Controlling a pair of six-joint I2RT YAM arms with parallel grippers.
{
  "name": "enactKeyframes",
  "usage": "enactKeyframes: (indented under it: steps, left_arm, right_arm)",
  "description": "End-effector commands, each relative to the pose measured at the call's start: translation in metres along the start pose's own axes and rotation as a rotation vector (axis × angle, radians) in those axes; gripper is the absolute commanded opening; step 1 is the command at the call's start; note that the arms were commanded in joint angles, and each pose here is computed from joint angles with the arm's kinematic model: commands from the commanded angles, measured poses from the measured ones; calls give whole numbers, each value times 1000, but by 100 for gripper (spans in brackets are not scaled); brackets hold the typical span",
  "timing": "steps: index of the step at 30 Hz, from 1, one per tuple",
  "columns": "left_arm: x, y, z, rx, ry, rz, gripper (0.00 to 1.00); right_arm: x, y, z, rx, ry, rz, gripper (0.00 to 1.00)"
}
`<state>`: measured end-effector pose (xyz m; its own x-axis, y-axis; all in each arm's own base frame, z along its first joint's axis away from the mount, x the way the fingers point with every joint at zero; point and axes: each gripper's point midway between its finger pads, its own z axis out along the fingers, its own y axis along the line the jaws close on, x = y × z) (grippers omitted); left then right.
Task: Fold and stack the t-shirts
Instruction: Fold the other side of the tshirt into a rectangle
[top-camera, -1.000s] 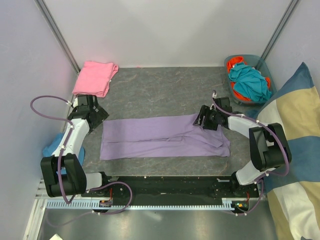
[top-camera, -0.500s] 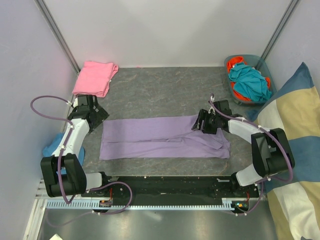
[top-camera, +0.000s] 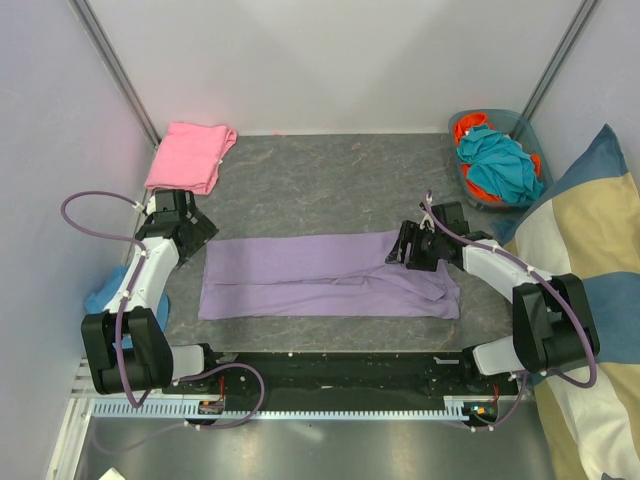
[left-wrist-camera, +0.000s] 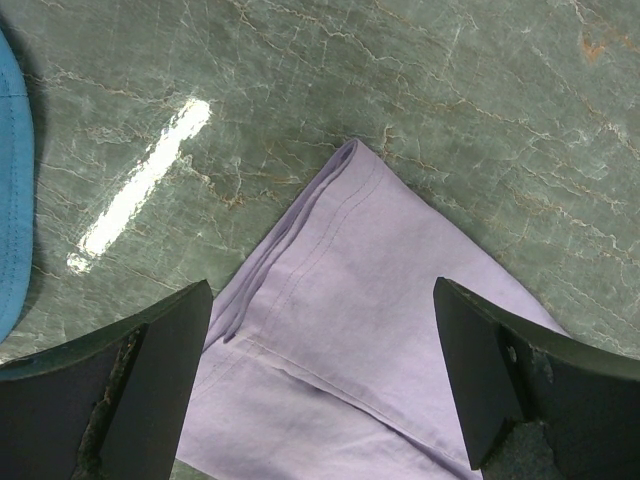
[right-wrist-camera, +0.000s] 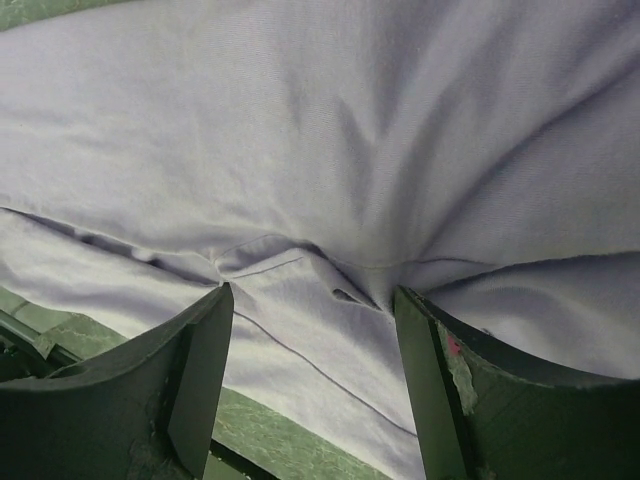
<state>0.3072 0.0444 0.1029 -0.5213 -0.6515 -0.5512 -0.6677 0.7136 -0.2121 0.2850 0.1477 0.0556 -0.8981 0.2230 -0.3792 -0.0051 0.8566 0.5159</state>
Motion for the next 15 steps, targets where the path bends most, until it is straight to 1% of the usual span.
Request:
enactKeyframes:
  steps: [1,15]
  left_arm:
    - [0,-2,0,19,-7,2,100]
    - [1,0,-1,21,-8,0,100]
  right_arm:
    - [-11,17,-13,-37,-29,-37,74]
    - [-17,17,-8,-36,-26,-50,74]
